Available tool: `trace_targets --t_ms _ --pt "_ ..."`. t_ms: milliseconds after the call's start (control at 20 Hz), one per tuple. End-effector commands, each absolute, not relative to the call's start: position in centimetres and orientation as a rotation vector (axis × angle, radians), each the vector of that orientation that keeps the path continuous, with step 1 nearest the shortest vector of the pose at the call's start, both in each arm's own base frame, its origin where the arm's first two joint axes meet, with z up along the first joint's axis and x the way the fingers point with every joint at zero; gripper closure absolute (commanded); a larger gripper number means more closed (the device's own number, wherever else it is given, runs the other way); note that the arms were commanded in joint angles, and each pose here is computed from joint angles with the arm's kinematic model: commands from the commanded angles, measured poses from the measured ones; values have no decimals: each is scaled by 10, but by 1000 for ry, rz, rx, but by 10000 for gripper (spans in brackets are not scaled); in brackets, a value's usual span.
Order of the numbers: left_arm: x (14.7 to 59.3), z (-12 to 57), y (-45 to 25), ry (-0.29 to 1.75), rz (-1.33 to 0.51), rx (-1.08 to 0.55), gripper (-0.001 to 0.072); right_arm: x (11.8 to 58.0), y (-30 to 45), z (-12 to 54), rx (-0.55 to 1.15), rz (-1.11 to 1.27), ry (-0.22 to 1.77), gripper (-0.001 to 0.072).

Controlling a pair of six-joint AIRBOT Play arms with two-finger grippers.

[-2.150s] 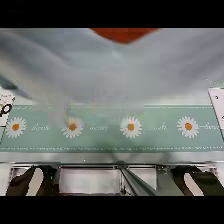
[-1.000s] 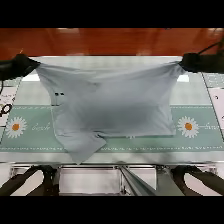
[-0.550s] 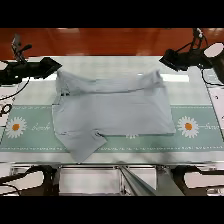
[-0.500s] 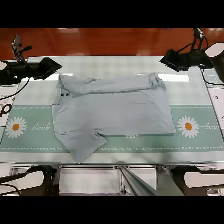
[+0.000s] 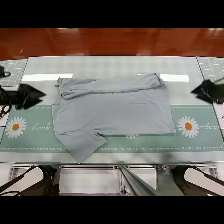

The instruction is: Fold the shirts.

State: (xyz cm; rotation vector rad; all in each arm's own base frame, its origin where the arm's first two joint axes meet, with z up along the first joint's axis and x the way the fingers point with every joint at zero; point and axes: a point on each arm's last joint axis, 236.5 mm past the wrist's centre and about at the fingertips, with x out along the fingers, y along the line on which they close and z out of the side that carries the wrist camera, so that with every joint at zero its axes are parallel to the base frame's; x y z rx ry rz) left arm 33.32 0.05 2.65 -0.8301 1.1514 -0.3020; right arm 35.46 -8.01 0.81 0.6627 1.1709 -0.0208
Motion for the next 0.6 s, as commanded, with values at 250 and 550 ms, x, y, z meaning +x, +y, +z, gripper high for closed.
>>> trace_targets --t_ms 250,550 --pt "214 -67 -29 1410 -204 -957 203 261 -36 -44 841 -76 1144 303" --pt "193 -98 3 1502 11 -878 204 259 -32 -42 847 -64 1151 303"
